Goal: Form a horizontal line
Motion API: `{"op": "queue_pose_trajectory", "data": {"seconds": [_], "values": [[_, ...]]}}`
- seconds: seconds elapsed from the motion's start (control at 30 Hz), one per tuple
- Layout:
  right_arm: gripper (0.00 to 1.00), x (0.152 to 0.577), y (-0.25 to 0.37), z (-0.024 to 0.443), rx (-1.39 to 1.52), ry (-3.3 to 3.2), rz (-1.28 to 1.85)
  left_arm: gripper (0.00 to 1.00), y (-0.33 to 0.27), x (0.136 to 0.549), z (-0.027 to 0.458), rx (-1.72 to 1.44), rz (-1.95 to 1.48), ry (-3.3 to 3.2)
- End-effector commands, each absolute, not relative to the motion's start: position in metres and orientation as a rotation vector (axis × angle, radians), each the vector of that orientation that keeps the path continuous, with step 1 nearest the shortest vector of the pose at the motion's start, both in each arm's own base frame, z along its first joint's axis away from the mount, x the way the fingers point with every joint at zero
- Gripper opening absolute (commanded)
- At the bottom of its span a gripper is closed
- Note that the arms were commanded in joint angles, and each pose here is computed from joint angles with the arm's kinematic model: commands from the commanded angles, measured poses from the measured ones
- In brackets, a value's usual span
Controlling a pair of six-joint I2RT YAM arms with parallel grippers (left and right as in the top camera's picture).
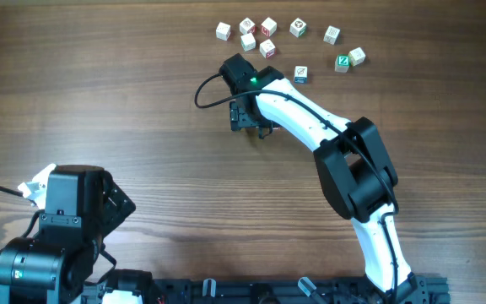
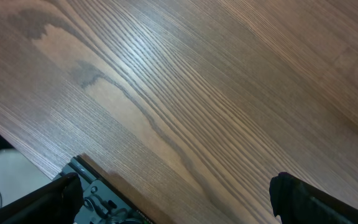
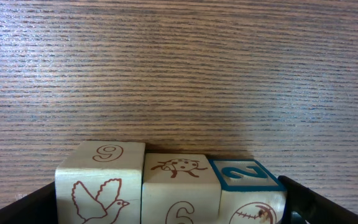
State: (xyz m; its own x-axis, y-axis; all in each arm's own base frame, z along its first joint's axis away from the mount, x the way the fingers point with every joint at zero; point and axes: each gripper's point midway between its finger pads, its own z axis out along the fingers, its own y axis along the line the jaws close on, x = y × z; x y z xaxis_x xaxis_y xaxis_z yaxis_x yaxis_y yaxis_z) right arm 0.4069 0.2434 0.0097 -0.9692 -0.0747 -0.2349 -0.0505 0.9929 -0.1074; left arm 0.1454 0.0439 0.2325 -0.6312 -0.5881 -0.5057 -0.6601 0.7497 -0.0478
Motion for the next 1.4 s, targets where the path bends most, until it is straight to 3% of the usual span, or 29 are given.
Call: {"op": "queue_pose_trajectory", "data": {"seconds": [0.0,0.13,0.17,0.2,0.53,0.93,1.07,1.23,1.37], "values": [[0.99,0.411,0.251,0.022,-0.069,2.872,-0.092,1.0,0.046,0.145,0.233,-0.971,0.195,2.433],[0.99,0.409,0.249,0.022,0.053,2.878,-0.084,1.0,0.046,0.144,0.233,-0.971,0.196,2.433],[0.89,0.409,0.248,0.022,0.083,2.878,-0.081,1.0,0.046,0.144,0.233,-0.971,0.196,2.433],[1.0,0.41,0.249,0.022,0.084,2.876,-0.08,1.0,0.046,0.145,0.233,-0.971,0.195,2.433],[1.0,0.409,0.249,0.024,0.08,2.875,-0.079,1.0,0.046,0.145,0.233,-0.971,0.195,2.433],[1.0,0.415,0.239,0.092,0.107,2.747,-0.06,1.0,0.046,0.145,0.233,-0.971,0.195,2.433],[0.99,0.435,0.256,0.102,0.119,2.664,0.058,1.0,0.046,0.145,0.233,-0.971,0.195,2.433],[0.54,0.447,0.272,0.109,0.122,2.616,0.17,1.0,0.046,0.145,0.233,-0.971,0.195,2.433],[0.52,0.447,0.271,0.109,0.124,2.616,0.17,1.0,0.046,0.145,0.233,-0.971,0.195,2.433]]}}
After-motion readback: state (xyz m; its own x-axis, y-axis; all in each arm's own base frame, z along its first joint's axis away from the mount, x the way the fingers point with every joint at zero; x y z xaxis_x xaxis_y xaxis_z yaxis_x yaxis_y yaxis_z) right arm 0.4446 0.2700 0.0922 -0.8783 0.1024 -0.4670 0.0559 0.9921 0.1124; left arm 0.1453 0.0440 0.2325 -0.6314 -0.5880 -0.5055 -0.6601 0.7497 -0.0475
